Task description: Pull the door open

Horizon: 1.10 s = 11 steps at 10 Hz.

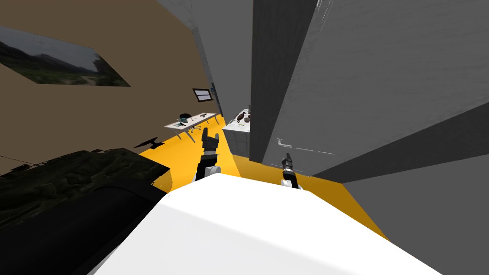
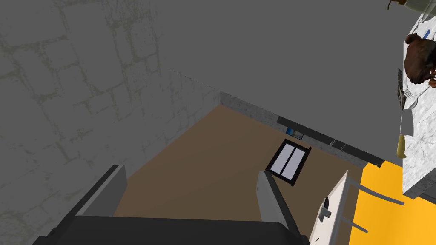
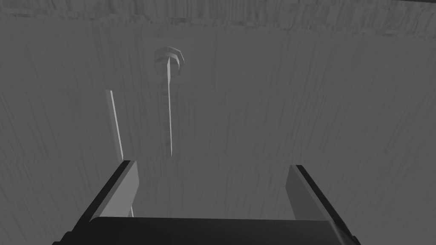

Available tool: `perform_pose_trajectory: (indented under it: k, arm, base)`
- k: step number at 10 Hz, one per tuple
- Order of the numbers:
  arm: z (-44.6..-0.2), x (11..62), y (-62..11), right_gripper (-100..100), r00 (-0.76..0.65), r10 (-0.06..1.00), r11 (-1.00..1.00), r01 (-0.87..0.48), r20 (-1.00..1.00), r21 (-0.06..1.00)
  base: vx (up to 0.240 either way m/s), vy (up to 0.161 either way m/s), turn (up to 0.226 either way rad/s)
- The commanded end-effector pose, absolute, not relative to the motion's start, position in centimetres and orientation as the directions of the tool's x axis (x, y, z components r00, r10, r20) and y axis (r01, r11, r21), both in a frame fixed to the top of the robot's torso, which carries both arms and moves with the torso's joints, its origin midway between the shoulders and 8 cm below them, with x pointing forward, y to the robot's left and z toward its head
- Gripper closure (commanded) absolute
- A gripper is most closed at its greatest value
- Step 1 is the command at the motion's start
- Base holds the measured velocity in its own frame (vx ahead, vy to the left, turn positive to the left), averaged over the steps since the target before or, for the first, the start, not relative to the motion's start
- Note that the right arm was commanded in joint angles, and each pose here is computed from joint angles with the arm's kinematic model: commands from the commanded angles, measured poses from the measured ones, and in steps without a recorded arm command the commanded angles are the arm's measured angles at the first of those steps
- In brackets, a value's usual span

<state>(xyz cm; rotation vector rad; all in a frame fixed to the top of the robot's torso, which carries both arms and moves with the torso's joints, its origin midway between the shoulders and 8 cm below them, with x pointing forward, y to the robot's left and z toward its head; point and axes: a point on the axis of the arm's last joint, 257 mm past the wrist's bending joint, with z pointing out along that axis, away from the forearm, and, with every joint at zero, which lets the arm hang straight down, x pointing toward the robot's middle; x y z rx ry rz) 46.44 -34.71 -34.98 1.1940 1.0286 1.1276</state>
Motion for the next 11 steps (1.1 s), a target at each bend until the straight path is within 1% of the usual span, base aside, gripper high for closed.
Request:
perform_pose_trajectory:
  k: [1, 3, 6, 10, 11]
  arm:
    - [-35.7, 46.4, -34.9, -100, 0.161, 0.987, 0.020, -0.082, -0.006, 0.996]
    - [-37.3, 46.2, -35.3, -100, 0.169, 0.986, 0.011, -0.046, -0.003, 0.999]
    - [-38.4, 46.0, -35.6, -100, 0.175, 0.985, 0.005, -0.021, -0.001, 1.000]
    - [-39.0, 45.9, -35.7, -100, 0.179, 0.984, 0.001, -0.004, 0.000, 1.000]
    - [-39.2, 45.2, -37.2, -100, 0.196, 0.981, 0.000, -0.002, 0.001, 1.000]
  base:
    - [0.038, -0.070, 0.081]
    - [0.062, -0.091, 0.139]
    - [0.060, -0.078, 0.079]
    - [0.031, -0.042, 0.046]
    - [0.141, 0.017, 0.116]
